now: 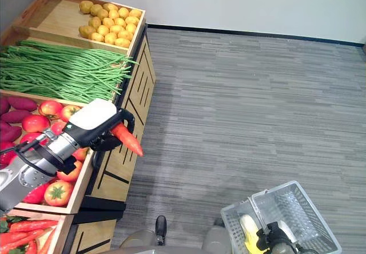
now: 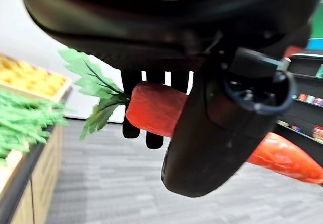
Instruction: Get the vegetables into the basket
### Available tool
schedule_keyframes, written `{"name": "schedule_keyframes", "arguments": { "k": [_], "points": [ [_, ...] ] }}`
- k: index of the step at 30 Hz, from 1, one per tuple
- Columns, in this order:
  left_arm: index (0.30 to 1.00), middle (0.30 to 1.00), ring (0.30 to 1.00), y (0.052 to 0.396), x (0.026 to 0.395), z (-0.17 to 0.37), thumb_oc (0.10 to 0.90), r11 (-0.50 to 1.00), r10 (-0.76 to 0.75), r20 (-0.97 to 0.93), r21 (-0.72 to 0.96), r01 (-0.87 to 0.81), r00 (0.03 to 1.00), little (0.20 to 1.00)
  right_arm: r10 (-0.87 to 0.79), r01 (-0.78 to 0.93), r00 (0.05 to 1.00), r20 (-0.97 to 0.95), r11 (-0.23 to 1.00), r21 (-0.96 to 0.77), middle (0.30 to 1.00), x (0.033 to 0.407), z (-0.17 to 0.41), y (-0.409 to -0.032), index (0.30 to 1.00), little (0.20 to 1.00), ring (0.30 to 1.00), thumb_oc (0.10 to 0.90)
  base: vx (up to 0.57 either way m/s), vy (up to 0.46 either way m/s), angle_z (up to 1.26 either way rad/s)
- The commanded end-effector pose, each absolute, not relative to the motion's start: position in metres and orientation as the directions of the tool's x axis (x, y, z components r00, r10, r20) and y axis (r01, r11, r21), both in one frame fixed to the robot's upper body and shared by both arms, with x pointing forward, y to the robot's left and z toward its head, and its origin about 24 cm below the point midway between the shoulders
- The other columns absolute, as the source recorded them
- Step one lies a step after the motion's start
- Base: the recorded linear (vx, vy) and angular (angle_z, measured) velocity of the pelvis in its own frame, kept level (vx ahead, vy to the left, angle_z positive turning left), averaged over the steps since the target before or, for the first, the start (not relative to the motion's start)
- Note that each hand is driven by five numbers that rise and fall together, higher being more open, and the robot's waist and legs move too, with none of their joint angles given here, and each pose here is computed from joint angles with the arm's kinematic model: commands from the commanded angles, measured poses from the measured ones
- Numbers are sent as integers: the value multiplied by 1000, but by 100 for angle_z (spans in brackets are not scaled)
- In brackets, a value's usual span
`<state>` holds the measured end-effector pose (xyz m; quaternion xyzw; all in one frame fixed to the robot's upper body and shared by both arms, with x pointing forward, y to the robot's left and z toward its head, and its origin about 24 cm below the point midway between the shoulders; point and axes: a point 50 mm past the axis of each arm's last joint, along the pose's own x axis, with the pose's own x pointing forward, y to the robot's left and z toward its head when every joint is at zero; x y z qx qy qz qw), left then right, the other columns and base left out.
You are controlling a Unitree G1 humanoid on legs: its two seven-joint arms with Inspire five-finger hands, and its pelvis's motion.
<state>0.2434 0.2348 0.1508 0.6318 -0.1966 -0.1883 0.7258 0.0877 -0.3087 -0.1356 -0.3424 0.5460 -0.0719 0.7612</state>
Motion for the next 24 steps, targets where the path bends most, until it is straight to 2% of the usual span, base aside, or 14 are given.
{"name": "schedule_keyframes", "arguments": {
  "k": [1,5,8,9,11,12,13,14,17,24],
  "points": [
    [300,300,300,224,242,191,400,240,-566,260,960,-145,782,300,-501,-264,501,-705,688,-676,300,116,-118,-325,300,300,300,400,16,-136,-37],
    [300,300,300,222,243,185,400,272,-565,257,955,-117,784,300,-504,-232,582,-638,649,-724,300,142,-103,-332,300,300,300,400,-3,-175,-31],
    [300,300,300,211,247,182,400,309,-596,262,947,-84,759,300,-474,-152,729,-493,590,-793,300,184,-70,-338,300,300,300,400,7,-205,-28],
    [300,300,300,203,250,182,400,328,-617,274,942,-75,738,300,-436,-112,803,-406,559,-822,300,208,-49,-337,300,300,300,400,-4,-166,-34],
    [300,300,300,187,258,176,400,357,-647,277,933,-39,710,300,-341,-75,892,-297,535,-841,300,244,-23,-321,300,300,300,400,-10,-148,-18],
    [300,300,300,186,259,177,400,358,-649,279,933,-39,708,300,-344,-72,891,-295,535,-842,300,244,-22,-322,300,300,300,400,-9,-159,-21],
    [300,300,300,165,268,171,400,364,-695,265,932,8,668,300,-151,-75,972,-179,520,-851,300,282,8,-284,300,300,300,400,-2,-95,-27],
    [300,300,300,164,268,171,400,364,-696,266,931,8,667,300,-153,-75,972,-179,520,-851,300,282,9,-284,300,300,300,400,4,-113,-25],
    [300,300,300,138,273,165,400,353,-755,245,933,63,608,300,18,-97,995,-101,482,-871,300,305,32,-250,300,300,300,400,22,-47,-11],
    [300,300,300,106,279,157,400,219,-845,140,971,95,516,300,125,-122,989,-83,343,-931,300,329,53,-229,300,300,300,400,16,-15,2]
  ]
}}
